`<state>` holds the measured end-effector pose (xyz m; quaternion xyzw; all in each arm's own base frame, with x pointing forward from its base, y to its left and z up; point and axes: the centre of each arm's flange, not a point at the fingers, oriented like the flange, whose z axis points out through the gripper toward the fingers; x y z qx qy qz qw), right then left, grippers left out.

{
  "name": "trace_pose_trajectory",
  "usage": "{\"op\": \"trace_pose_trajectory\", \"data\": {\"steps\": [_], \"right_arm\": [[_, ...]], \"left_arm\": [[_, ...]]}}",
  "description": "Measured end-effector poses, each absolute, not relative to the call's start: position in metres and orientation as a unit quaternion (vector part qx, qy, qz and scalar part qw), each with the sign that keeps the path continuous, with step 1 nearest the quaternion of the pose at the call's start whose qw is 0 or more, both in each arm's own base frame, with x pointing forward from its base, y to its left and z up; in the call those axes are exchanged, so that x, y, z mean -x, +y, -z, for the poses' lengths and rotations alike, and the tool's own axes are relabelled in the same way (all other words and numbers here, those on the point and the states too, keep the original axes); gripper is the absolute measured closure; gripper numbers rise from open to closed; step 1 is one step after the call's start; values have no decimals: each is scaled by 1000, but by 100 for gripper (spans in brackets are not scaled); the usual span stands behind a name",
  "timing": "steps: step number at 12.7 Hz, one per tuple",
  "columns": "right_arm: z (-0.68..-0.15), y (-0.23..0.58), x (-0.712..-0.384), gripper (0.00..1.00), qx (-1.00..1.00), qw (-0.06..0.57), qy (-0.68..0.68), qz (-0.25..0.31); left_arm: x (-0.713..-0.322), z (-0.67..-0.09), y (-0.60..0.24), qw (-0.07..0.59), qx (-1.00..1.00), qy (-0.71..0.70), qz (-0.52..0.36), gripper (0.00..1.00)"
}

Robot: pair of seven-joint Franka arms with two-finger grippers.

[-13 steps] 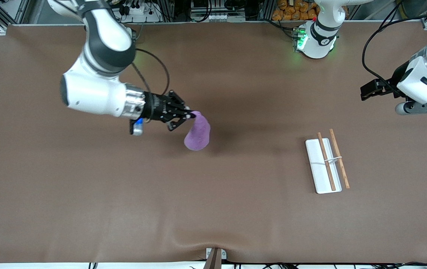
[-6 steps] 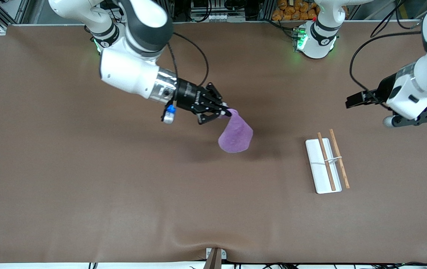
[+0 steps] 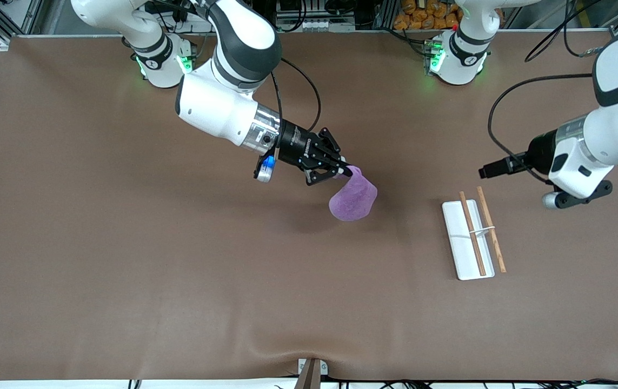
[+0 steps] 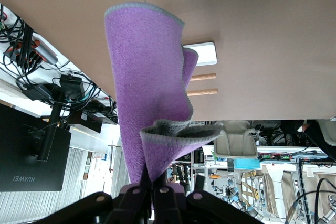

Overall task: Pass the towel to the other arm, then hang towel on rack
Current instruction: 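Carry the towel toward the table middle while the left gripper approaches, then close the left gripper on the hanging towel below the right gripper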

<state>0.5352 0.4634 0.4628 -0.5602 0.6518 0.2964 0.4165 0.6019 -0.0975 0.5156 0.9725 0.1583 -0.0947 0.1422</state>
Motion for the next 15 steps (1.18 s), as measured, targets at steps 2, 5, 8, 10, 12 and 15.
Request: {"op": "trace_pose_trajectory", "data": {"steps": [2,5,8,10,12,15], "right_arm": [[-466,463,-537,97,560,419,651,-296],[-465,463,-537,97,560,419,651,-295],[-464,462,-538,97,559,419,652,-295],[-464,462,-538,97,559,419,652,-295],[-464,462,-538,97,559,419,652,-295],[-464,462,-538,97,559,419,652,-295]], "left_arm": [[-621,-494,-102,187,-962,181,87,0],[-637,-457,-114,250,-935,223,121,0],[-652,-413,-130,277,-897,294,180,0],[-660,-384,-164,263,-881,337,205,0],[-659,-359,-206,249,-872,359,221,0],[-650,-338,-248,231,-869,367,237,0]]}}
